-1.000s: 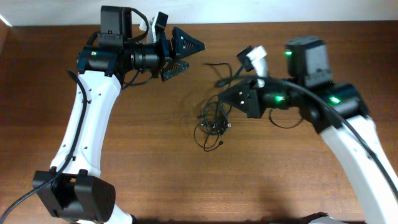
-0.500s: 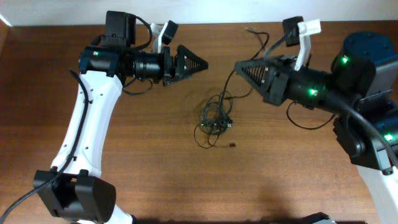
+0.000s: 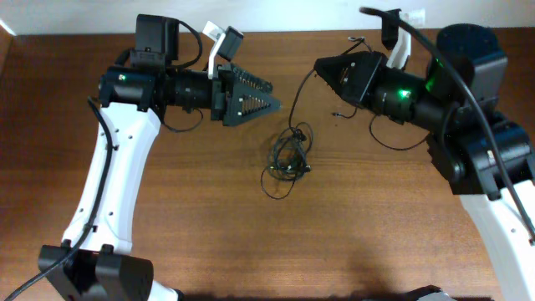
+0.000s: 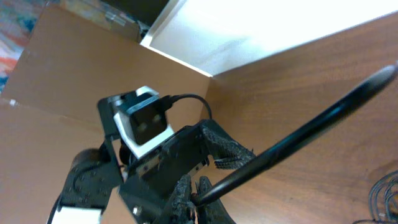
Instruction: Untangle cables
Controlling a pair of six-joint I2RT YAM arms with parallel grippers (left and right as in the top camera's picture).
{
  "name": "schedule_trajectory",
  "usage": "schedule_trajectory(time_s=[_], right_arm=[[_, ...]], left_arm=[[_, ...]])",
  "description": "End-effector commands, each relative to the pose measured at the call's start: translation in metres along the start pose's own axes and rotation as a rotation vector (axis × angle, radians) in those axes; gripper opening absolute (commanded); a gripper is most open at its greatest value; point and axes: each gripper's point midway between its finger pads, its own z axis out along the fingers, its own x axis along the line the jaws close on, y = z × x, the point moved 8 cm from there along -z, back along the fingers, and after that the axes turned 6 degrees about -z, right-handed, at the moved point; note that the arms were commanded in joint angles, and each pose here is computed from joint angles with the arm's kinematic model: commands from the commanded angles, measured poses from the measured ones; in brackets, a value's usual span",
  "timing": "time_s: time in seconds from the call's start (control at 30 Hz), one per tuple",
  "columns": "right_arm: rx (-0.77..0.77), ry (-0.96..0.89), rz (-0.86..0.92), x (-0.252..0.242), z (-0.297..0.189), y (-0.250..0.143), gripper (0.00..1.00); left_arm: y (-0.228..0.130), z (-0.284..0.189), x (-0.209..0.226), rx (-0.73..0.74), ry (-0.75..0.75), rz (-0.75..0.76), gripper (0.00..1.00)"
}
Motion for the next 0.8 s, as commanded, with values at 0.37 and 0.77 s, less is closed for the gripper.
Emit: schedule_trajectory(time_s=[0.37,0.77], right_arm=[[0.015,0.035,0.128,-0.001,0.014,0.006,0.04],[0.109,0.036,0.157,-0.004,0.021,-0.008,0.04]], left_arm=[[0.0,0.012,-0.03,0.023,-0.026,0.248,0.74],[0.013,0.022,-0.036,0.002,-0.051,0.304,0.65]])
